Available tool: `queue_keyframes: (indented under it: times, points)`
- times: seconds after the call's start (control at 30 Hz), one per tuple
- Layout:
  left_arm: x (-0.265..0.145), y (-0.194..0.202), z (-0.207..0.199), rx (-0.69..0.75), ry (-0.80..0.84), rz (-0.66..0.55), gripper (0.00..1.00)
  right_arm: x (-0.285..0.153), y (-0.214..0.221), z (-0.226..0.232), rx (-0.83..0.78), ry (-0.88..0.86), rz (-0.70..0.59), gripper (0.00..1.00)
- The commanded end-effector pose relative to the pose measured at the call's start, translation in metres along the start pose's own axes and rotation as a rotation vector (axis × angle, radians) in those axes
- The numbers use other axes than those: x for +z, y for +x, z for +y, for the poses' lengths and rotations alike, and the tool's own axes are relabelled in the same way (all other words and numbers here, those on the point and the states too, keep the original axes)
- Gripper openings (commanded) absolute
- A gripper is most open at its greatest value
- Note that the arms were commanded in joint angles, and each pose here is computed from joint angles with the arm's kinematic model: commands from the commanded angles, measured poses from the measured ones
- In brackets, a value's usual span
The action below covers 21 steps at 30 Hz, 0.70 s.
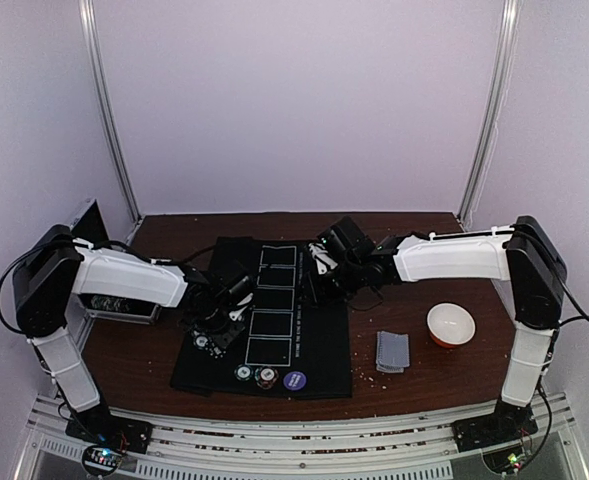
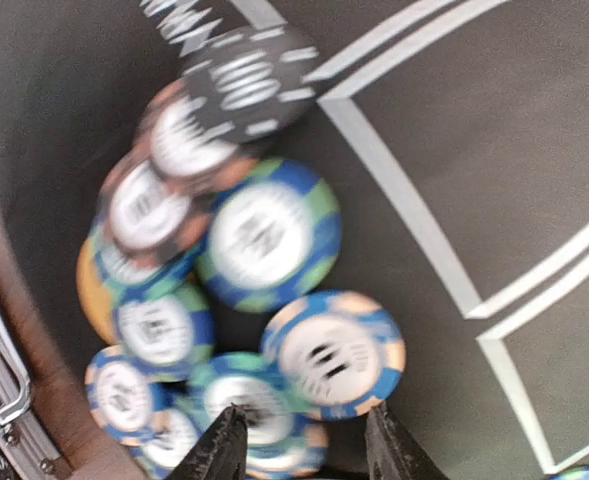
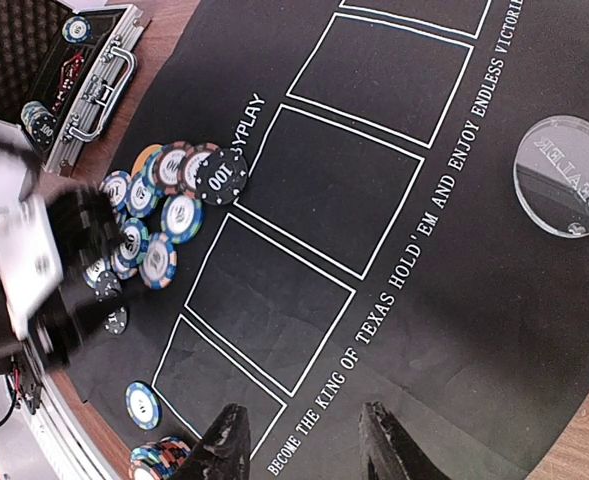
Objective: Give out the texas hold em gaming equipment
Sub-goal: Adjust the poker chips pile in the big blind area.
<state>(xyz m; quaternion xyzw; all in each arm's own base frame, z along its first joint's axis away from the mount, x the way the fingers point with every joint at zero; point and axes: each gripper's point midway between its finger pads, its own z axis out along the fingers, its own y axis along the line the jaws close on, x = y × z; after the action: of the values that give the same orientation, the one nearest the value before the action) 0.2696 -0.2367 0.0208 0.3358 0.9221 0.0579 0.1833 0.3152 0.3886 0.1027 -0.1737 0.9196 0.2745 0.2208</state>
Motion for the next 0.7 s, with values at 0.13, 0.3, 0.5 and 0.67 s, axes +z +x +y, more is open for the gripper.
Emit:
queue_keyframes:
  times: [0.13, 0.3, 0.5, 0.67]
  points:
    - [-0.002, 0.030, 0.035, -0.058, -0.068, 0.088, 0.43, -0.012, -0.002, -0.002, -0.015, 0.019, -0.008, 0.40]
    - [-0.024, -0.003, 0.027, -0.047, 0.013, -0.025, 0.47, -0.012, -0.001, -0.002, -0.014, 0.016, -0.003, 0.41]
    - [-0.045, -0.066, 0.018, -0.027, 0.085, -0.173, 0.51, -0.014, 0.000, -0.003, -0.012, 0.018, -0.005, 0.41]
    - [-0.016, -0.089, 0.017, -0.017, 0.041, -0.143, 0.57, -0.015, 0.003, -0.004, -0.014, 0.019, 0.001, 0.41]
